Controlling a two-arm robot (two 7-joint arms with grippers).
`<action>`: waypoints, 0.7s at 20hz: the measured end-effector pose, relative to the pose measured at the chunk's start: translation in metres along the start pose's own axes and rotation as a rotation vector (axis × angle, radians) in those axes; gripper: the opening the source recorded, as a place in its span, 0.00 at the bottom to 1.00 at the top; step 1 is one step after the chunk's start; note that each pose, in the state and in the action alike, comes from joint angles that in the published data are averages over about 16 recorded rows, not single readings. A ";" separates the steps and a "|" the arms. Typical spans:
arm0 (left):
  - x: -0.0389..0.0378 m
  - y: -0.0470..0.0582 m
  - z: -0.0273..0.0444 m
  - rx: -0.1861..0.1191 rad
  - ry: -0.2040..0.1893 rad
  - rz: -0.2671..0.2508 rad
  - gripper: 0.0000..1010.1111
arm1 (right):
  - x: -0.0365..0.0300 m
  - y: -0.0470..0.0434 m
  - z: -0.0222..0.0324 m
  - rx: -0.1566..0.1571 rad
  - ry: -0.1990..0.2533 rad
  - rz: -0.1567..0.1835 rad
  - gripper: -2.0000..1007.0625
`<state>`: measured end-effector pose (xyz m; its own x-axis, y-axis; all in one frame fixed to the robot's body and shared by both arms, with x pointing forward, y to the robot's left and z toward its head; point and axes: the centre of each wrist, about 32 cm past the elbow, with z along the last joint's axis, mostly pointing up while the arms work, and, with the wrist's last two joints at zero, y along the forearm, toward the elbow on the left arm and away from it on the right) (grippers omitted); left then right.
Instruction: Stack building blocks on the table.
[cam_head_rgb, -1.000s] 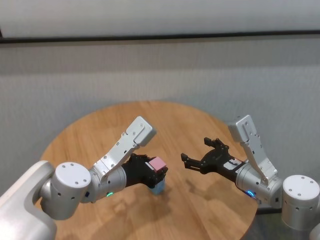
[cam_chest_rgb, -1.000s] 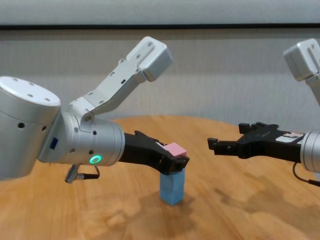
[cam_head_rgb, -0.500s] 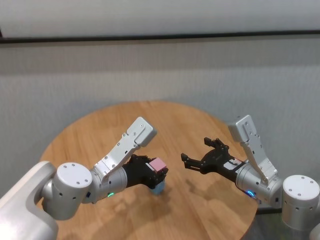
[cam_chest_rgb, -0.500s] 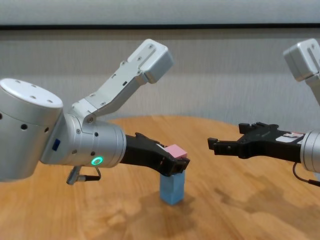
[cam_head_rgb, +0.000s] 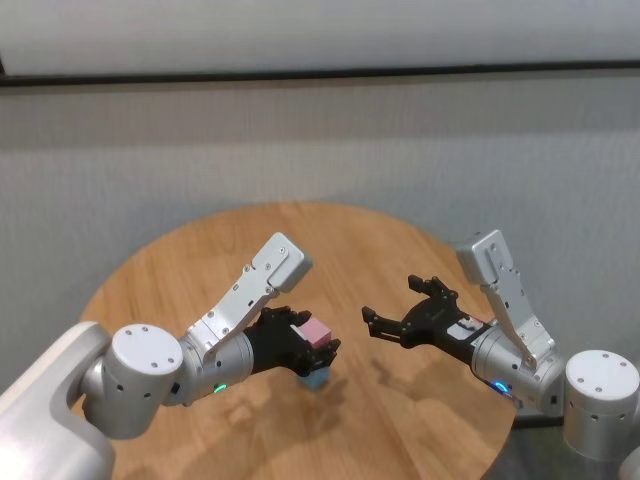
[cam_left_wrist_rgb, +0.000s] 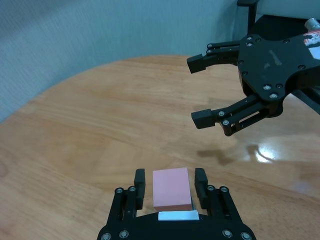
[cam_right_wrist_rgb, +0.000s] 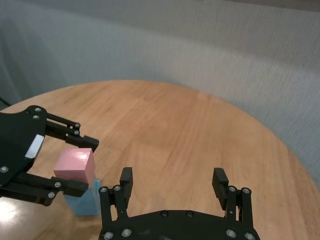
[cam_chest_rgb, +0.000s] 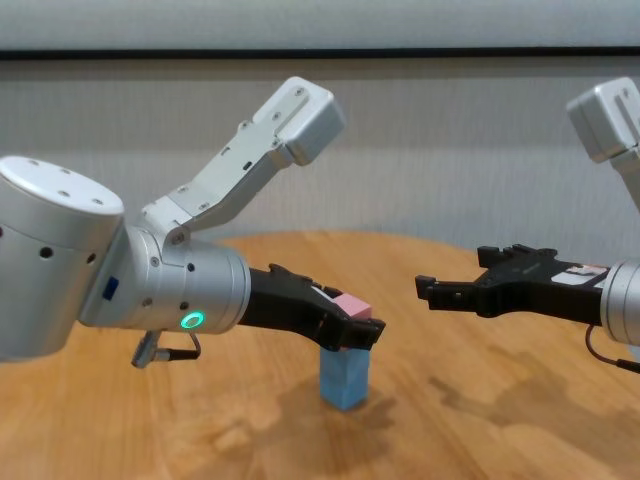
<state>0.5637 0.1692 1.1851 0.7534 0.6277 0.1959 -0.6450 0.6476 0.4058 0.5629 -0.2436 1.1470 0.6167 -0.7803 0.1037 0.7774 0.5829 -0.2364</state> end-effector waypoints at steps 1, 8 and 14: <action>0.0004 0.001 0.0006 -0.003 -0.001 0.002 0.63 | 0.0000 0.0000 0.0000 0.000 0.000 0.000 1.00; 0.0066 0.009 0.0047 -0.030 -0.002 0.023 0.85 | 0.0000 0.0000 0.0000 0.000 0.000 0.000 1.00; 0.0217 0.021 0.0050 -0.050 0.005 0.062 0.95 | 0.0000 0.0000 0.0000 0.000 0.000 0.000 1.00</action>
<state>0.5672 0.1943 1.2024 0.7111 0.6694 0.2152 -0.6963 0.6277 0.3481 0.5629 -0.2435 1.1470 0.6167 -0.7803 0.1037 0.7774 0.5829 -0.2364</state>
